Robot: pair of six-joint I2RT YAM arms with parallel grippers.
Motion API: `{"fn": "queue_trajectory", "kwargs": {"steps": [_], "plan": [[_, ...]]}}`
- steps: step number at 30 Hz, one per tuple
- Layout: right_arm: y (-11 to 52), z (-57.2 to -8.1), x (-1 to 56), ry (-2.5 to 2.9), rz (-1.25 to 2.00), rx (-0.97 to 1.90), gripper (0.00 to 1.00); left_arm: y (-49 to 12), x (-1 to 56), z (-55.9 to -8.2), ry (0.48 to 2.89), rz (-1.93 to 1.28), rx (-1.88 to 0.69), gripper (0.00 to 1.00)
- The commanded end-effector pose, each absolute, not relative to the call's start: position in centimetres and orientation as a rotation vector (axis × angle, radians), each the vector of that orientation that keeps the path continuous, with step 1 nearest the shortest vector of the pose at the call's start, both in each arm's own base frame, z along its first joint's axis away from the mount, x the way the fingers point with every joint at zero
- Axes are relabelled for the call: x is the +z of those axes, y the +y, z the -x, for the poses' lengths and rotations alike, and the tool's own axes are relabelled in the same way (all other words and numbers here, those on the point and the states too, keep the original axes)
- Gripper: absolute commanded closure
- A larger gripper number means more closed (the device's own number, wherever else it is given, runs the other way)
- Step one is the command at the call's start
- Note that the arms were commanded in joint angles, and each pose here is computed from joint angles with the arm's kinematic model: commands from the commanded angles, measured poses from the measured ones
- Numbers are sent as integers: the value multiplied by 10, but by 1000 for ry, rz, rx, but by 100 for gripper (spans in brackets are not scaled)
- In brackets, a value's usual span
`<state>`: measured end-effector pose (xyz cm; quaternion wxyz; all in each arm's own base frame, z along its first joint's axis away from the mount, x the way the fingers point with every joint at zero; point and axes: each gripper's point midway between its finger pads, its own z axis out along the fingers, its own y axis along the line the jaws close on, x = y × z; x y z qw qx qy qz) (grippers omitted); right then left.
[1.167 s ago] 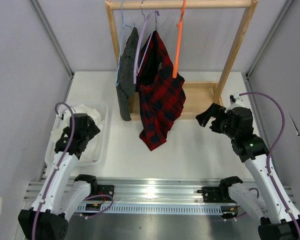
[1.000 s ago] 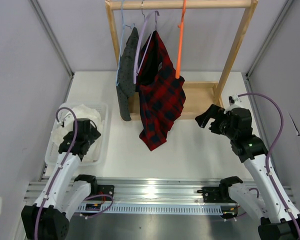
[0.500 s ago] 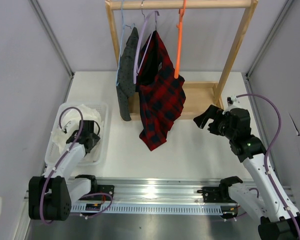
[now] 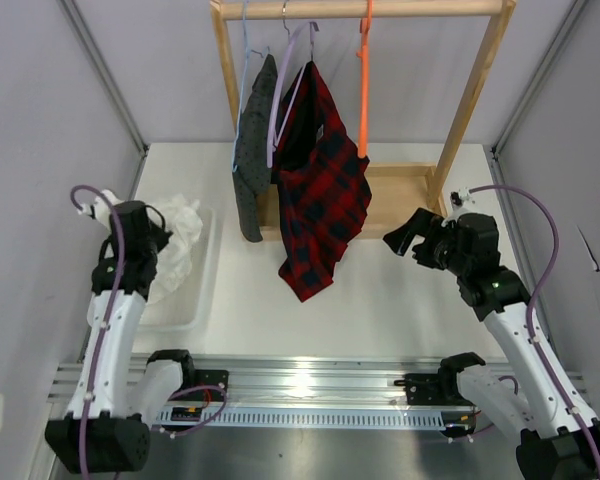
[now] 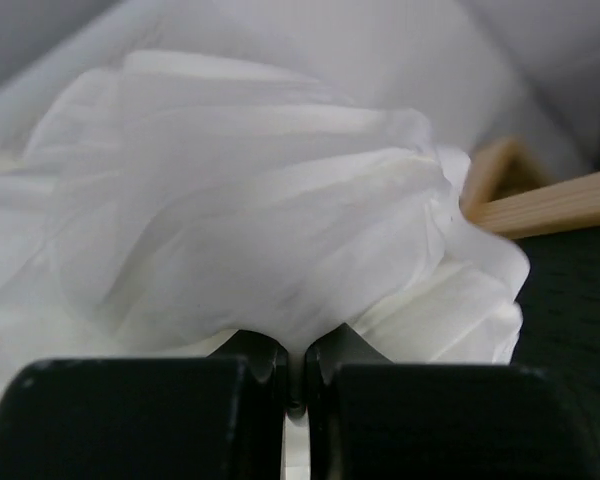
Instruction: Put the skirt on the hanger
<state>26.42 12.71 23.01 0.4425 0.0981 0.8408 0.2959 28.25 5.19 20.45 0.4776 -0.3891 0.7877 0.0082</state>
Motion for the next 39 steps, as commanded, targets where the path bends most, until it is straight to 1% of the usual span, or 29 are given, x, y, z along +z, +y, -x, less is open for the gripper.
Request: {"fn": "queue_trajectory", "kwargs": {"steps": [1,7,11,13,14,16,17,19,21,24,26,27,30,32,34,36,38,39], "plan": [[134,-272,263,2001,-194,777,2,42,300,-282,1752,736,-89,100],[137,-277,282,1993,-154,771,3,19,398,-262,1541,531,-226,100],[138,-280,288,1988,-137,762,3,-26,471,-237,1349,258,-430,100],[138,-283,290,1986,-140,753,3,-50,489,-225,1312,121,-522,100],[138,-284,291,1986,-136,751,3,-59,510,-215,1255,57,-553,100],[138,-285,295,1983,-135,753,3,-86,523,-200,1225,-92,-658,100],[139,-285,295,1986,-133,751,3,-93,541,-189,1165,-151,-681,100],[137,-287,298,1982,-137,744,3,-109,553,-175,1122,-227,-771,100],[136,-288,303,1972,-135,733,4,-129,570,-151,1051,-372,-851,100],[133,-289,309,1960,-139,715,4,-150,579,-124,991,-526,-972,100],[131,-290,311,1955,-148,702,3,-154,576,-126,1010,-549,-1008,100],[130,-290,313,1951,-151,697,3,-160,580,-117,1005,-580,-1050,100],[125,-291,318,1936,-166,679,3,-169,568,-130,1064,-567,-1117,100],[122,-292,321,1932,-182,663,4,-174,554,-143,1119,-547,-1108,100],[118,-292,325,1924,-198,647,3,-193,541,-154,1156,-561,-1137,100],[114,-293,327,1919,-218,641,3,-216,518,-167,1247,-561,-1178,100],[114,-291,328,1919,-226,646,4,-233,506,-170,1272,-587,-1201,100],[113,-290,330,1914,-230,647,4,-245,503,-164,1273,-612,-1238,100]]}}
